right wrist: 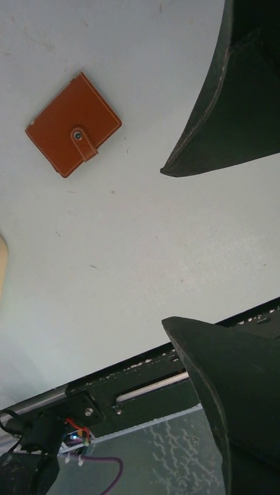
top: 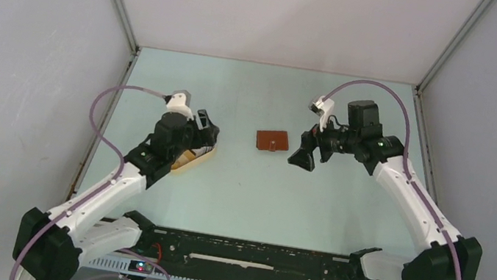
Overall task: Put the credit cards into the card holder
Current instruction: Pick up the card holder from the center of the board.
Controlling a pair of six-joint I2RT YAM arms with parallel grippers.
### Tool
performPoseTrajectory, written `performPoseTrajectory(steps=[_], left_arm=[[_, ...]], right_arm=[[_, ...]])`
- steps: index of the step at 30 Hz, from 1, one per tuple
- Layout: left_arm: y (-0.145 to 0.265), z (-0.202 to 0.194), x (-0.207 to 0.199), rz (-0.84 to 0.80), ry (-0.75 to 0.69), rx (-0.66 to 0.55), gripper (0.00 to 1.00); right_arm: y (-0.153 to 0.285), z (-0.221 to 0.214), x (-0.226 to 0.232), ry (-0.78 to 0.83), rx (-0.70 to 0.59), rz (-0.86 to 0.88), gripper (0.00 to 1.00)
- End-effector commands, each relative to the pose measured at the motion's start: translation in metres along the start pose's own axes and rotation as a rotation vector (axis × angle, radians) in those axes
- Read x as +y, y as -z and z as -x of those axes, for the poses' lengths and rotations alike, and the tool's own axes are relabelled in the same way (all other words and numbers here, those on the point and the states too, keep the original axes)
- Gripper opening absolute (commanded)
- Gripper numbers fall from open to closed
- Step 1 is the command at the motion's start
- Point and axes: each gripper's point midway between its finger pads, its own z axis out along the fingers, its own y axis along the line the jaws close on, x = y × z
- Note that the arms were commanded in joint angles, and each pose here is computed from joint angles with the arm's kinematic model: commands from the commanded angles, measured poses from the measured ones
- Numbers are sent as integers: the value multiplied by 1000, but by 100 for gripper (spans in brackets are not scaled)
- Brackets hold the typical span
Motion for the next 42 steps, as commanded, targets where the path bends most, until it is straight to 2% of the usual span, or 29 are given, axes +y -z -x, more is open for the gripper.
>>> performPoseTrajectory(steps=[1, 4, 6, 11, 13, 19, 25, 30, 42], left_arm=[[-8, 12, -62, -288, 46, 3, 77], [-16, 6, -82, -364, 28, 69, 75], [-20, -3, -91, -412, 42, 117, 73], [-15, -16, -91, -443, 68, 141, 72], [-10, -19, -85, -435, 72, 126, 72], [0, -25, -70, -403, 68, 97, 72], [7, -29, -60, -389, 78, 74, 72], [11, -32, -58, -393, 88, 68, 72], [12, -42, -55, -400, 116, 80, 72]], right_arm=[[-15, -5, -16, -139, 4, 28, 98], [-28, -12, -28, -221, 26, 40, 96], [-41, -14, -39, -273, 53, 39, 91], [-80, -4, -77, -404, 165, 46, 68], [-101, -11, -97, -428, 228, -5, 63], [-142, -18, -126, -421, 333, -214, 61], [-160, -34, -139, -423, 379, -418, 59], [-174, -42, -139, -433, 396, -453, 54], [-194, -66, -148, -431, 452, -521, 53]])
